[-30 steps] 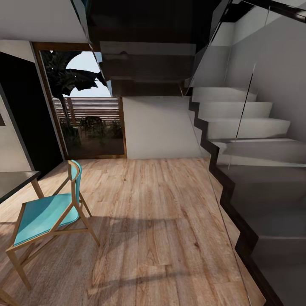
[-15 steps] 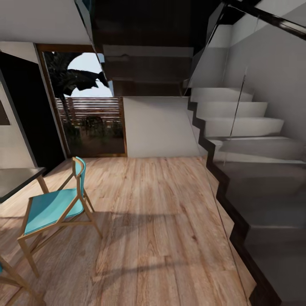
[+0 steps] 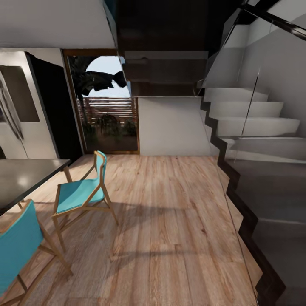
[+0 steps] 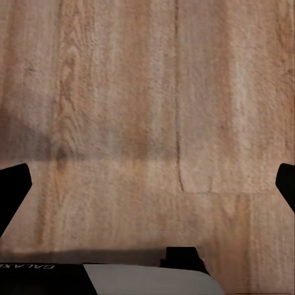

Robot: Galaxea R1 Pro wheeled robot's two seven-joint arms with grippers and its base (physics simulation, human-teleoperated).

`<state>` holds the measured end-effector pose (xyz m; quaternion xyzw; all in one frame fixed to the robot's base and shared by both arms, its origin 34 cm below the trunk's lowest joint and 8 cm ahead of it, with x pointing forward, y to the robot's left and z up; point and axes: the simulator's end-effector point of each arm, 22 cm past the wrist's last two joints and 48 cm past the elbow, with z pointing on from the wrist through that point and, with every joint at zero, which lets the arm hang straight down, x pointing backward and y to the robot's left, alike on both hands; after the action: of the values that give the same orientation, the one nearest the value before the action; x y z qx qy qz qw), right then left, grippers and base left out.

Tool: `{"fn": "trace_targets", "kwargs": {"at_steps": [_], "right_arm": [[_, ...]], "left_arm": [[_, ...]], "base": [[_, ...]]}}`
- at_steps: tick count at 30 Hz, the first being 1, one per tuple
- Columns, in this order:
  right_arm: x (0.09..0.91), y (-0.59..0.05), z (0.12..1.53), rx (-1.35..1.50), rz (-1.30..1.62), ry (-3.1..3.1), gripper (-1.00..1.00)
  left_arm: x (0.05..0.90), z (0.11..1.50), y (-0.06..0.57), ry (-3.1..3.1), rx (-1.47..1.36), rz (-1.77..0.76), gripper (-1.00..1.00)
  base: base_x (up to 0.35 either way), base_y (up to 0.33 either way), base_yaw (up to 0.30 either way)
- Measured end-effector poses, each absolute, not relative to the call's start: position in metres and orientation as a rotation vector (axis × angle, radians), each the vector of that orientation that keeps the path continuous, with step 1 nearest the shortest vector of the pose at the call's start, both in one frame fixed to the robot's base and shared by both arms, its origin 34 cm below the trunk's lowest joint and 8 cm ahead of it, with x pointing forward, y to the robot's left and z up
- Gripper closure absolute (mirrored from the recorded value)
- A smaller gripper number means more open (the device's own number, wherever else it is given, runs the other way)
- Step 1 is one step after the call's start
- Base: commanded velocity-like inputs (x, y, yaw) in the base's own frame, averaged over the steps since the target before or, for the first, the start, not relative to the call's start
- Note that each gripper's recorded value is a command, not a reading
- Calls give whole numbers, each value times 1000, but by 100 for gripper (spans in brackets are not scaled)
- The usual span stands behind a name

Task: In the kitchen, take the Vidalia onion out of the sink, dice it on the chopping board with the paring knife, put the diced onion into the bowl on the countertop, then place both the paring knife and the chopping board into the sink.

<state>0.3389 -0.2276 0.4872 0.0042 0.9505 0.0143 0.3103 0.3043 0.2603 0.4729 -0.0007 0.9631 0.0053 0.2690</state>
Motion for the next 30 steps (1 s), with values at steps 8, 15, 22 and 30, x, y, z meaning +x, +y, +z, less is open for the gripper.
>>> {"fn": "trace_targets", "kwargs": {"at_steps": [8,15,22,30], "right_arm": [[339,-227,487,12,39,2510,-100],[338,-227,487,12,40,2513,-100],[337,-226,486,11,41,2516,-100],[335,-226,485,12,41,2520,-100]], "left_arm": [[304,473,260,2597,-2,14,-100],[304,473,260,2599,-3,15,-100],[302,472,261,2603,-5,16,-100],[301,471,262,2607,-6,17,-100]], "base": [[-285,186,274],[-281,193,274],[-273,197,274],[-265,205,274]]}}
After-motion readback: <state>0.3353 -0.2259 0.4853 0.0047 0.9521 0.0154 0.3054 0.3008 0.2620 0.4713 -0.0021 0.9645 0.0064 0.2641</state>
